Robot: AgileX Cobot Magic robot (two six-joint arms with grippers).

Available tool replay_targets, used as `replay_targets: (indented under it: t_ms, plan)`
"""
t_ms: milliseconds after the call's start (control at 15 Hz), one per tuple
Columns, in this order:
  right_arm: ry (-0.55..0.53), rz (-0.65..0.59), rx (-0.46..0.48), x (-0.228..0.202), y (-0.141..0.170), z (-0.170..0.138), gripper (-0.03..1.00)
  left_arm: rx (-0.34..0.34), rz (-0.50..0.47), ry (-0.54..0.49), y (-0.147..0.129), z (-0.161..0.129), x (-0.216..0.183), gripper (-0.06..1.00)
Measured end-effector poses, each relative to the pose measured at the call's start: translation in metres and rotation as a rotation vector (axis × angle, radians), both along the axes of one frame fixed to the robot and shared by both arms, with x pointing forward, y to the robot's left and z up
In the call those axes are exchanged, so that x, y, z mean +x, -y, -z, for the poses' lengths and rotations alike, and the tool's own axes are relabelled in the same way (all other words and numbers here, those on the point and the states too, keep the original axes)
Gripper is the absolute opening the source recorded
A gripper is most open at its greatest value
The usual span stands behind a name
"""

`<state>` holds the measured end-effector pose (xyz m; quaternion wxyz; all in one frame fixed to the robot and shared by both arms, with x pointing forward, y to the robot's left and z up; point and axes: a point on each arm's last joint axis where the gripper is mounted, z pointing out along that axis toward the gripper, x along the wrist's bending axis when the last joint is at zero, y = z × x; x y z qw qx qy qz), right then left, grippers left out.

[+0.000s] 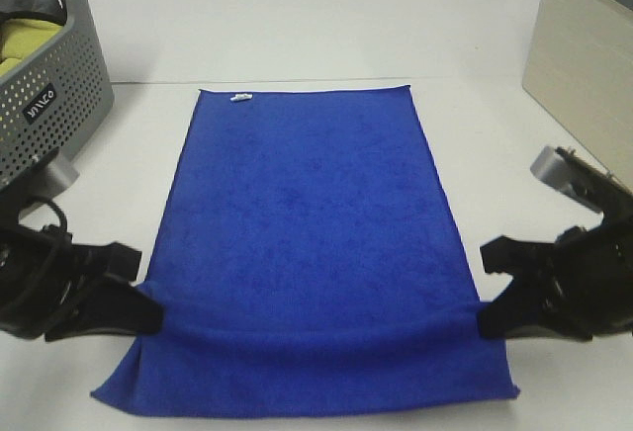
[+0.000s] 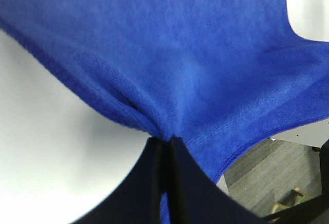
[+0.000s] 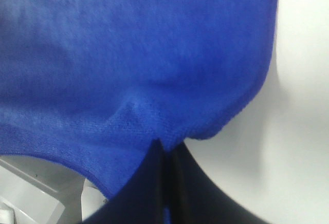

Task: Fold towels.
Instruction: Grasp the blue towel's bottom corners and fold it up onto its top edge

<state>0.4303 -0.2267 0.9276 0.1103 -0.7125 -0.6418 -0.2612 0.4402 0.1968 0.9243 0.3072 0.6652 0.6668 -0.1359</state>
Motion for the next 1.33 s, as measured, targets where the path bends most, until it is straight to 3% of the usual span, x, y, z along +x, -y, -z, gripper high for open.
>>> replay_targets:
  t_ms: [200, 400, 867, 1133, 1333]
  plan:
    - [0.134, 0.003, -0.031, 0.048, -0.004, -0.038, 0.00, 0.073, -0.017, 0.107, 0.003, -0.026, 0.042, 0.01]
    - [0.178, -0.014, -0.047, 0.096, -0.011, -0.051, 0.00, 0.116, -0.006, 0.154, 0.011, -0.032, 0.084, 0.01]
    - [0.241, -0.023, -0.025, 0.230, -0.030, -0.036, 0.00, 0.134, -0.118, 0.258, 0.002, -0.021, 0.200, 0.01]
    - [0.306, 0.002, -0.025, 0.297, -0.017, -0.028, 0.00, 0.149, -0.154, 0.398, 0.001, -0.027, 0.257, 0.01]
    - [0.361, 0.008, -0.038, 0.332, -0.012, -0.011, 0.00, 0.169, -0.197, 0.478, 0.002, -0.015, 0.291, 0.01]
